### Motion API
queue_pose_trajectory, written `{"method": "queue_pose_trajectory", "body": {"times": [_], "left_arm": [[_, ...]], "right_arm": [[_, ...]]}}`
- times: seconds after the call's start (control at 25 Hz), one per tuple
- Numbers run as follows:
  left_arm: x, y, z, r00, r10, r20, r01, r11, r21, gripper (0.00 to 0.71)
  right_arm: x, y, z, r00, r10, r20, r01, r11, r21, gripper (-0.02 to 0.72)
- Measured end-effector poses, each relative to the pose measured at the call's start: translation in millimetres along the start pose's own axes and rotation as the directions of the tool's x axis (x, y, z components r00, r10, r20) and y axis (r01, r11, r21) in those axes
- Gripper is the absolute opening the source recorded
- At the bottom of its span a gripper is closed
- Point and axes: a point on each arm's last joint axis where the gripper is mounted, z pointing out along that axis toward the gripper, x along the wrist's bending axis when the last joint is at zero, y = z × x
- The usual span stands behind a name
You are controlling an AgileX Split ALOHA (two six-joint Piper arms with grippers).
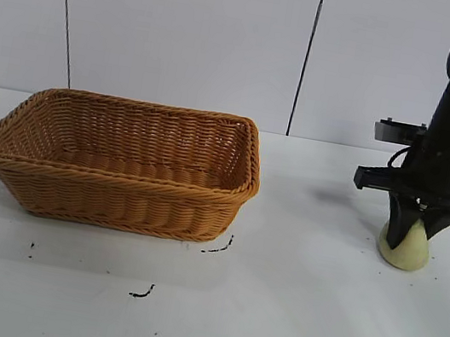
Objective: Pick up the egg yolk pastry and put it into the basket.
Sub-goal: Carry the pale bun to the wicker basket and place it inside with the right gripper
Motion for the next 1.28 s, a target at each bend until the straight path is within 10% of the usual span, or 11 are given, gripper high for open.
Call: {"method": "queue_pose_trajectory", "body": {"times": [0.72,1.28], "left_arm": [[0.0,0,0,1.0,0.0,0.0,0.0,1.0,0.0,0.697],[0.0,0,0,1.0,0.0,0.0,0.0,1.0,0.0,0.697]], "right_arm": [[7,39,-113,1.0,-0.017,-0.008,0.014,0.962,-0.271,0.169],[138,30,-117,0.95,-0.313,-0.012,0.287,0.886,-0.363,0.169]]}}
